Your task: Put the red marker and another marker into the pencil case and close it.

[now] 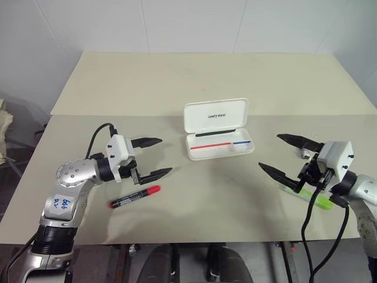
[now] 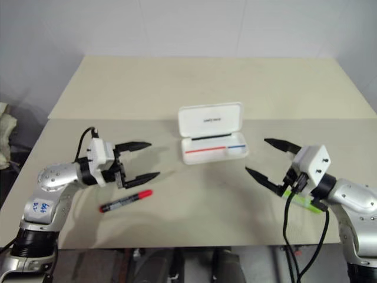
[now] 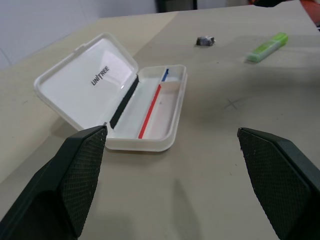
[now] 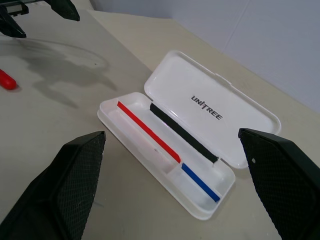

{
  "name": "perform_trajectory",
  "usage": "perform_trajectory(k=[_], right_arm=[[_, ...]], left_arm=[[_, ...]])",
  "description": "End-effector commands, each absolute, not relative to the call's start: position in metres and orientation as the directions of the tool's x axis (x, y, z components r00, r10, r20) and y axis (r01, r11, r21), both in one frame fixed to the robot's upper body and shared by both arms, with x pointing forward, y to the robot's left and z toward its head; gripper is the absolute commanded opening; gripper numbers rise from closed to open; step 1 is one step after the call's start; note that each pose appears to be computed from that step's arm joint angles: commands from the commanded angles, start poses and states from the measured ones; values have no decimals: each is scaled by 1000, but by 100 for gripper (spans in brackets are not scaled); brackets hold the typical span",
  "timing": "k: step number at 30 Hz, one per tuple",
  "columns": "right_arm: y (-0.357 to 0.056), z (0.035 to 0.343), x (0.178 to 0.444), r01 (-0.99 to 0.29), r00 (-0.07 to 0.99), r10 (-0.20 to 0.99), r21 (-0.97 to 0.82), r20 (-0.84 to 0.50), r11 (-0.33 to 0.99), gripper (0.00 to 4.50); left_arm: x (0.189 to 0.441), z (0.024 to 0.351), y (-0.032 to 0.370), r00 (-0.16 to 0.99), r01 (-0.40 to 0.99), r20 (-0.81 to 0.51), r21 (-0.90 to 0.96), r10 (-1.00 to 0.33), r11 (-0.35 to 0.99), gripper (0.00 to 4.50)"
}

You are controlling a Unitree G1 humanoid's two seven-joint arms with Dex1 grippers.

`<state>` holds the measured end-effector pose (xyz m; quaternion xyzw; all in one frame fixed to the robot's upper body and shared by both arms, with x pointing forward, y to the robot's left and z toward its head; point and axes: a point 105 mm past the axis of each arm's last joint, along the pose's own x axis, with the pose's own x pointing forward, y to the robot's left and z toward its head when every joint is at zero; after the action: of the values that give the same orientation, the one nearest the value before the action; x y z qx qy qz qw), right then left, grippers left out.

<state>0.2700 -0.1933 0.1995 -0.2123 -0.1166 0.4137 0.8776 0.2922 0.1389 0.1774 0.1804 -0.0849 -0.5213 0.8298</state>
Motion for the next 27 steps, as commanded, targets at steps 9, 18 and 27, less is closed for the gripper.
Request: perform_trajectory(k=[9,18,27], right_arm=[[-174,209,266,-729,544,838,-474,39,495,450],[-168,205,265,-762,509,860,-452,26,464,450],[-169,210,261,-780,479,877,-467,-18,417,450]], left_arm=[[295,191,133,416,829,-16,418,-909,372,447],[309,189,122,422,814,-24,451,-906,367,382],[322,180,94,339,854,-75,444,-938,273,250]])
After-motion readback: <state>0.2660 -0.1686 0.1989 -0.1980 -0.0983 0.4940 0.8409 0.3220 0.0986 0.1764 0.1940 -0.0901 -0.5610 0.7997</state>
